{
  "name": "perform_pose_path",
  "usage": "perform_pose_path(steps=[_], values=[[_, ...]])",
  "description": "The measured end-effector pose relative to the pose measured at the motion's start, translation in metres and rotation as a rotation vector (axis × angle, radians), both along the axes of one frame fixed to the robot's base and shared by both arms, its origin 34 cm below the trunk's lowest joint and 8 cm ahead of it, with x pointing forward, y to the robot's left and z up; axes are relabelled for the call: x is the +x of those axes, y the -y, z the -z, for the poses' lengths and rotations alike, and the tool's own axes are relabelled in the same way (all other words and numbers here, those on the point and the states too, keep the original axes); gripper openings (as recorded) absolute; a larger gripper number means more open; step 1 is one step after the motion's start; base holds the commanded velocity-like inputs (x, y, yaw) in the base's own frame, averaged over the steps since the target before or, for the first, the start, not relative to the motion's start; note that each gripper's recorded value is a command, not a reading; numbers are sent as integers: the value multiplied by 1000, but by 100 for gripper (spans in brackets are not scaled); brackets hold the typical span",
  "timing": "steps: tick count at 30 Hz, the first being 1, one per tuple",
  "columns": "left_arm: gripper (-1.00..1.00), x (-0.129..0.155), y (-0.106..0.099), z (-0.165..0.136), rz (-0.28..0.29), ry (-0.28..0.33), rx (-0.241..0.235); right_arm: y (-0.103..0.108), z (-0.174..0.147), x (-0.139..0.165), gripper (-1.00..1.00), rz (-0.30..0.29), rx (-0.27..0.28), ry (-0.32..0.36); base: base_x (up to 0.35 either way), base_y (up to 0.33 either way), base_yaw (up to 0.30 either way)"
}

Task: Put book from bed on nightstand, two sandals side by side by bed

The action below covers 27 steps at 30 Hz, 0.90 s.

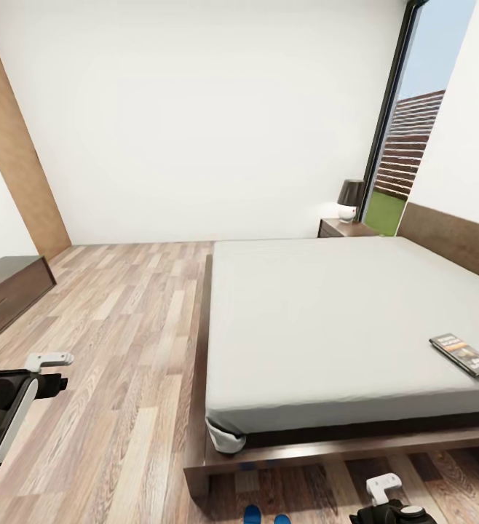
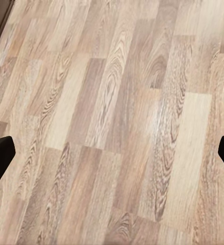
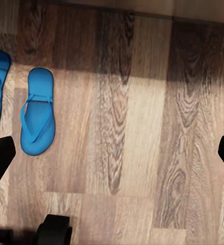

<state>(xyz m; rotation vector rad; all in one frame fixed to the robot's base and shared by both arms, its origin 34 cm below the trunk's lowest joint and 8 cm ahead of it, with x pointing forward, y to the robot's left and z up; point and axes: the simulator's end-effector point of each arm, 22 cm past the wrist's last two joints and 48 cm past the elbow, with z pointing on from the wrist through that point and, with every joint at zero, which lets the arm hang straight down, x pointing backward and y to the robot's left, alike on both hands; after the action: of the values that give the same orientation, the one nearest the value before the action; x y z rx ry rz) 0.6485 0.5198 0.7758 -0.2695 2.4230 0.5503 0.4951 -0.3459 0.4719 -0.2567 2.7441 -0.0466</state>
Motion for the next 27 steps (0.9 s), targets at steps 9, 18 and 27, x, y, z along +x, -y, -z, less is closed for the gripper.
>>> perform_pose_path(steps=[9,18,27], values=[[100,2,0,-16,0,0,0,-1,-13,-4,100,1,3,-10,0,0,0],[100,3,0,-32,1,-1,0,-1,-28,-4,100,-1,2,-12,0,0,0],[100,4,1,-48,2,-2,1,-1,-43,-4,100,0,2,-14,0,0,0]])
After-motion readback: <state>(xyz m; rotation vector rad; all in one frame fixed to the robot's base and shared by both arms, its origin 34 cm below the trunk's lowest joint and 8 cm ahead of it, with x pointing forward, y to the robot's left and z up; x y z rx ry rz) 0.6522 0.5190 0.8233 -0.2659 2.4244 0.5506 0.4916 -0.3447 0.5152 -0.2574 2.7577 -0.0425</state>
